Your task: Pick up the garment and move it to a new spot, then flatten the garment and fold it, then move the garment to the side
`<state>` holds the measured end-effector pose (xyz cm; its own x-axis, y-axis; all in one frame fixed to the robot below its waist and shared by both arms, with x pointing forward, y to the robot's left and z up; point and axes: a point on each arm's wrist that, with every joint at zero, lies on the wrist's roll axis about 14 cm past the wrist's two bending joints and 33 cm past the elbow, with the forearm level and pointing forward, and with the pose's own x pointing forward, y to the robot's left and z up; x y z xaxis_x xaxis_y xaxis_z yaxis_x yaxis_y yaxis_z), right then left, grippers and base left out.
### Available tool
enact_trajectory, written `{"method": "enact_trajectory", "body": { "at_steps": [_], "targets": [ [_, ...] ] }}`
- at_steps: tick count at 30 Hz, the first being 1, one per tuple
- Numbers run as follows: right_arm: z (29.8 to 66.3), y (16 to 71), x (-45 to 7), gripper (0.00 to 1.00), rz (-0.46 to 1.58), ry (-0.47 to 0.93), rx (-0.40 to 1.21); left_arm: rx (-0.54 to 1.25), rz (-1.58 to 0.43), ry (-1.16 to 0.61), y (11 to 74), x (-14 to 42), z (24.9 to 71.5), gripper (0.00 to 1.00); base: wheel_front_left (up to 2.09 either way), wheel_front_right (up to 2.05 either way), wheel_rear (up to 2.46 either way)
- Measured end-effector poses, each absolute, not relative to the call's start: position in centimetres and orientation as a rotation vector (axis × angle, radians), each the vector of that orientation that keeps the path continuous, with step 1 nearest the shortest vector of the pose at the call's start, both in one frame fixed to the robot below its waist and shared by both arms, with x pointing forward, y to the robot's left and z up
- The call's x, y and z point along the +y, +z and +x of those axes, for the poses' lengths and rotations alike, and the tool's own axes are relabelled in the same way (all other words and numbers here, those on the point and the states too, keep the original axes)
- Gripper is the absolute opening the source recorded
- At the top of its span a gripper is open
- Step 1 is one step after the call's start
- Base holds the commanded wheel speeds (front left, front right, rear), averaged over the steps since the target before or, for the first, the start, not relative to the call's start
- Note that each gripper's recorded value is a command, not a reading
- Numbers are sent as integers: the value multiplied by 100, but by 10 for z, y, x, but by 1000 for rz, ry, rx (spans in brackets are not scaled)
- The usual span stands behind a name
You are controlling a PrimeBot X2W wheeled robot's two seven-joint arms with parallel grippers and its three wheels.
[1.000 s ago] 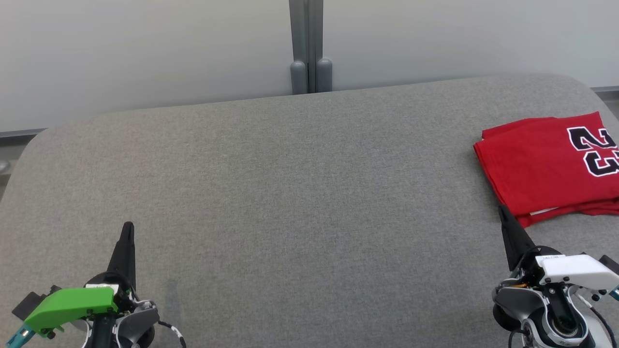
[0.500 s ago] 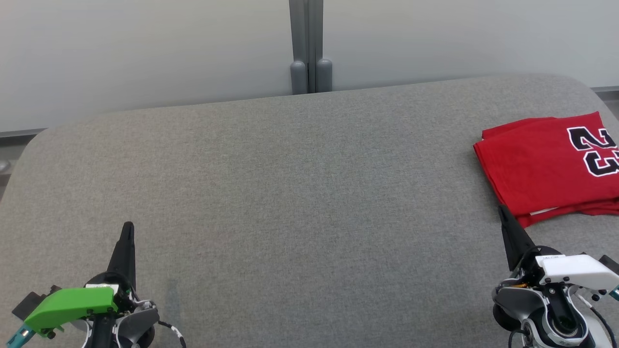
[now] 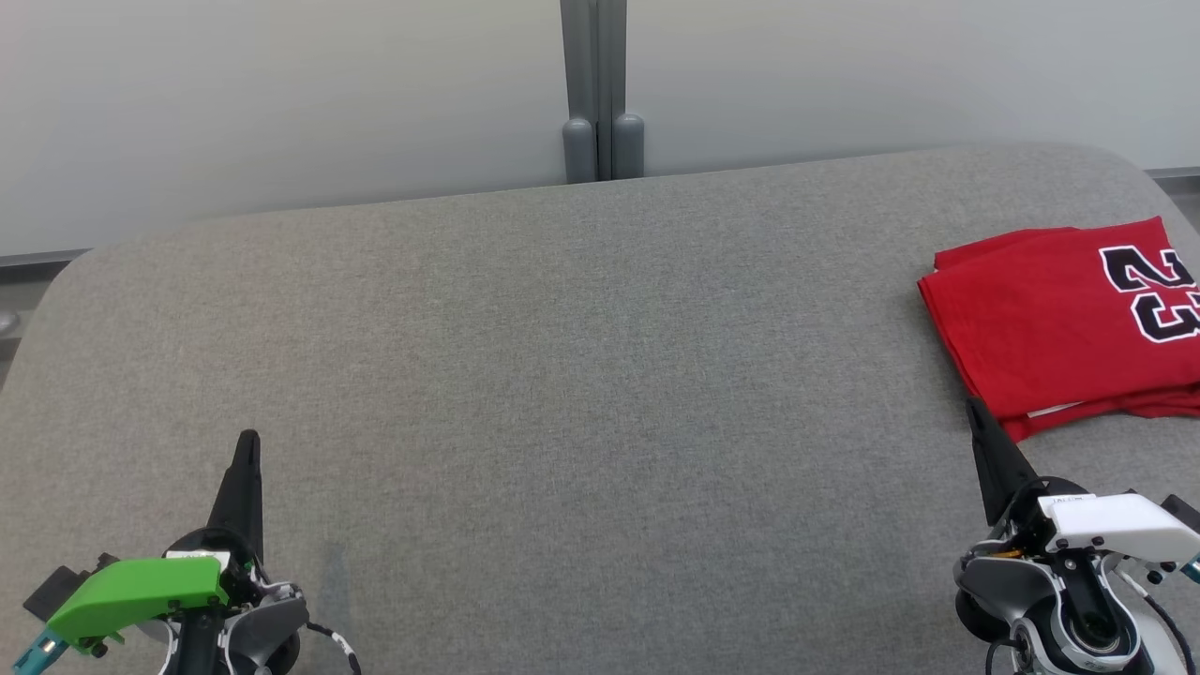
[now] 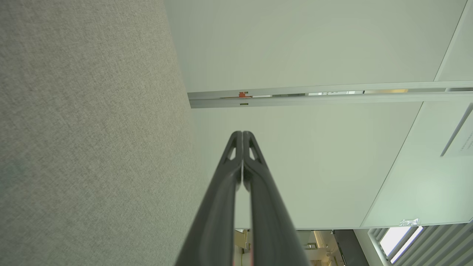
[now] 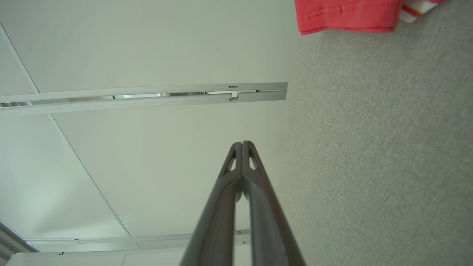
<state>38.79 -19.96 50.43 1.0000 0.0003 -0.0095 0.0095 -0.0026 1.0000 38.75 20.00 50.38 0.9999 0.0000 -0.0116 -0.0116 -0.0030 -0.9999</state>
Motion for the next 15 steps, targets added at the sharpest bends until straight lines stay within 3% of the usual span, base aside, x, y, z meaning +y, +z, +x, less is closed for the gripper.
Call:
{"method": "enact_trajectory", "body": {
  "at_steps": [15],
  "targets": [
    [388,504,-200,0,1573,-7,8,9,-1574,9,504,200,388,0,0,0,0]
  ]
}}
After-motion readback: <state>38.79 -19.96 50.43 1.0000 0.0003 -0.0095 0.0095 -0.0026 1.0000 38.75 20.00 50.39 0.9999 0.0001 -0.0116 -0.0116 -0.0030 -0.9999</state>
